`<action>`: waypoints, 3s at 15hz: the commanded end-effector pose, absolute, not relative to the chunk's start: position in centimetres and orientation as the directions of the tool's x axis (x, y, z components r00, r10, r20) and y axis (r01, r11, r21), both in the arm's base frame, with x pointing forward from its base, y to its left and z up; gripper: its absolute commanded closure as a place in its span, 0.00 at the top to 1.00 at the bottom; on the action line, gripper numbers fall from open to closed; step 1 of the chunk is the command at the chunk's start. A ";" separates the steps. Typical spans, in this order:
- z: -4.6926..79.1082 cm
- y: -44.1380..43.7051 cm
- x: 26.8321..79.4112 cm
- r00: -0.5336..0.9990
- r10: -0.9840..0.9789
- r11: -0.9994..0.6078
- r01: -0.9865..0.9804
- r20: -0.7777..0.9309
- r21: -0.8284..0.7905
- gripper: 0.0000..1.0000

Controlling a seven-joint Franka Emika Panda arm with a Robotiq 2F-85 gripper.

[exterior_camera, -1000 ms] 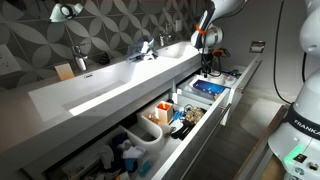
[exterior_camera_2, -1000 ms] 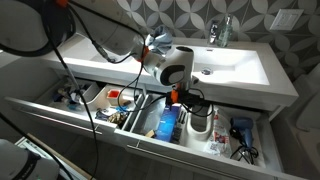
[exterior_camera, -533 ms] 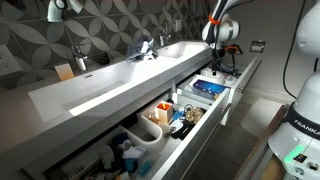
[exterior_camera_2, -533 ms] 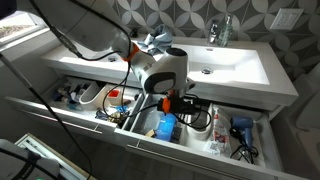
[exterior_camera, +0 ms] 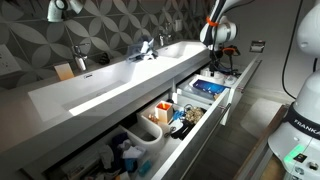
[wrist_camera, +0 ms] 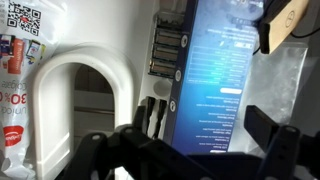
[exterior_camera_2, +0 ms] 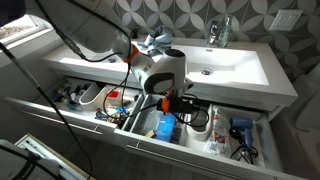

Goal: Turn the box over

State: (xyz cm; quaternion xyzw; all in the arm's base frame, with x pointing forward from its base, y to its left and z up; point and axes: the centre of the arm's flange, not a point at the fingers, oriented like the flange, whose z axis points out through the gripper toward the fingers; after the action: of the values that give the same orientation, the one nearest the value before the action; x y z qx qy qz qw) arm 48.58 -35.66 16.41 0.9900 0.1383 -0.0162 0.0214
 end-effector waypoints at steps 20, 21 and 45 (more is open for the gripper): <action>6.4 -24.0 49.7 0.999 0.045 -0.988 0.049 -0.027 0.147 0.00; 6.2 -24.3 49.8 0.999 0.046 -0.987 0.049 -0.021 0.154 0.00; 8.2 -29.4 47.5 0.986 0.165 -0.948 0.160 -0.004 0.276 0.00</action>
State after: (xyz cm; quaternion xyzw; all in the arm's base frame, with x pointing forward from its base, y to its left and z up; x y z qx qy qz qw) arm 48.40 -28.75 7.43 0.9893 0.0692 0.0101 0.1282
